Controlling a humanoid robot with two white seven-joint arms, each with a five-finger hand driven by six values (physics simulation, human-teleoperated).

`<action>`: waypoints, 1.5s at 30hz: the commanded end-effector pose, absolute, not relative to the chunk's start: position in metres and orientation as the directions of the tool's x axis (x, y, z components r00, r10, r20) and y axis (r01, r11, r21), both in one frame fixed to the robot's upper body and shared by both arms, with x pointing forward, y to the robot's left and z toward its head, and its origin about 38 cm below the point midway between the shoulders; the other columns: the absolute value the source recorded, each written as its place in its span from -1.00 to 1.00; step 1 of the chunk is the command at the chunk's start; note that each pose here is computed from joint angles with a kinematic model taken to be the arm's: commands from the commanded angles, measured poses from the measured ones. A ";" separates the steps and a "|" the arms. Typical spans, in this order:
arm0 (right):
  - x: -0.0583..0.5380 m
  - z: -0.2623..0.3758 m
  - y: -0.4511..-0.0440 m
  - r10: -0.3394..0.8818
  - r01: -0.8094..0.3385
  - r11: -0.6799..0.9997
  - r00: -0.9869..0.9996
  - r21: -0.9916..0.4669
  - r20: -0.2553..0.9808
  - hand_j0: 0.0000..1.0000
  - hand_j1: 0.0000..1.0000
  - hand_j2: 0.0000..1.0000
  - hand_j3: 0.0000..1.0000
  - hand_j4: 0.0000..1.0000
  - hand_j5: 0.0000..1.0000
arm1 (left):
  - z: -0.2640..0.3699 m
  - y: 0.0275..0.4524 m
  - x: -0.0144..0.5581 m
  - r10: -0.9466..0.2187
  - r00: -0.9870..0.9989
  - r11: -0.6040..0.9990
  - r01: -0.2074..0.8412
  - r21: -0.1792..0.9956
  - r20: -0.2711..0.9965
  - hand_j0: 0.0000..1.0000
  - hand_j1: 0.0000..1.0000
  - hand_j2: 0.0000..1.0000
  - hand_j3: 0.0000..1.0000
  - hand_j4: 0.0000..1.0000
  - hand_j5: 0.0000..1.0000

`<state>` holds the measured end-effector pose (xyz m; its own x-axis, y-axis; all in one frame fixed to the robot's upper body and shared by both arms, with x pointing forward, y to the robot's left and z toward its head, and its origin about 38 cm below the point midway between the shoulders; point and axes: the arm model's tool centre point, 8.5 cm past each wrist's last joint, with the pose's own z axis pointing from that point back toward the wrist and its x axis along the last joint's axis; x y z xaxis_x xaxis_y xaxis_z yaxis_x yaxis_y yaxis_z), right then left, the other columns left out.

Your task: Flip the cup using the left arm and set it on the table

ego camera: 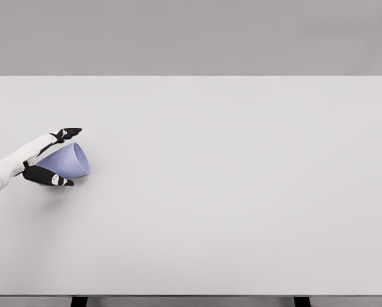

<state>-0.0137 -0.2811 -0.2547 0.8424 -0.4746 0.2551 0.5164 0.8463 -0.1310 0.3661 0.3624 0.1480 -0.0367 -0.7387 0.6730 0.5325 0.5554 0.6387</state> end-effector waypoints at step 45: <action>-0.014 -0.255 -0.281 -0.475 0.517 0.846 0.842 -0.131 0.255 1.00 1.00 1.00 1.00 1.00 1.00 | 0.180 0.349 0.378 -0.710 -0.131 0.556 0.499 0.665 0.692 0.38 0.38 0.38 0.38 0.38 0.38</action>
